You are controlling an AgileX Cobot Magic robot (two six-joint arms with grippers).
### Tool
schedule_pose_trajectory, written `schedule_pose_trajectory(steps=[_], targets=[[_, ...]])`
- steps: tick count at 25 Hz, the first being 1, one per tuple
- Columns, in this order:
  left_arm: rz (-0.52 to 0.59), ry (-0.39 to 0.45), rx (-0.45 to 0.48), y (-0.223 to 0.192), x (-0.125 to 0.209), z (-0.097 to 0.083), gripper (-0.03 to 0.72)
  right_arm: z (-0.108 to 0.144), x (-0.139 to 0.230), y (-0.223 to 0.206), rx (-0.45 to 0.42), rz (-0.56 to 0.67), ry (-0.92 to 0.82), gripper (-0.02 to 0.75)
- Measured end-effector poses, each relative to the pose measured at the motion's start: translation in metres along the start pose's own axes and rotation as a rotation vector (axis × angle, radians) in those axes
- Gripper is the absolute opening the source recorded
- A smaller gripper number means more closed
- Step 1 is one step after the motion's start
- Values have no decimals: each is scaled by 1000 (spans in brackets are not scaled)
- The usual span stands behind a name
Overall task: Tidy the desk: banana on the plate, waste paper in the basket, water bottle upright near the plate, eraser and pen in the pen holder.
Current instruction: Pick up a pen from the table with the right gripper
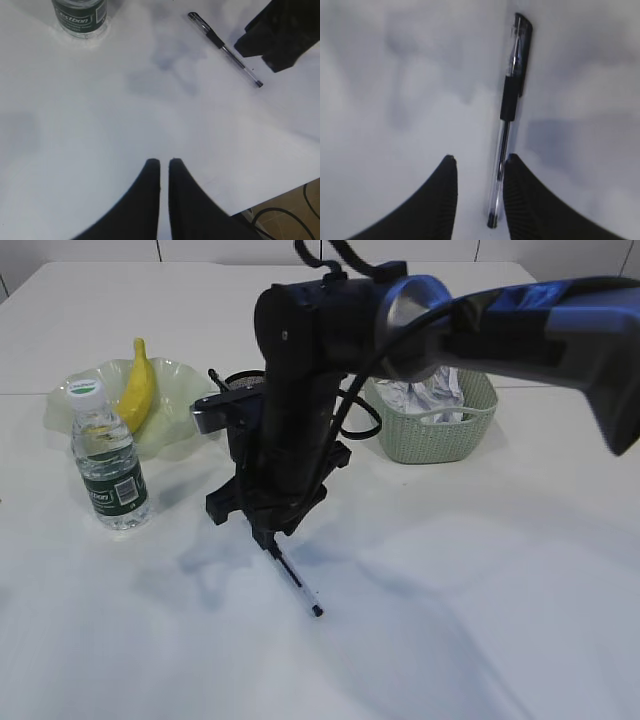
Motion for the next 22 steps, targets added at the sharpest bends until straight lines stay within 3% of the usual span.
schedule_pose_trajectory(steps=[22], targets=[[7, -1, -1, 0, 1, 0, 47, -9, -14, -57, 93, 69, -19, 239]])
Point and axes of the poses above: a point on each arm's last joint axis where the gripper is mounted, y pointing back along that axis away from the gripper, z along the wrist's bending axis when the last joint is at zero, x = y × z, the point moved 1 cm from there along -y, pointing out along that axis toward the gripper, and after that the axes turned 3 degrees about -y, right-handed, at the moved point
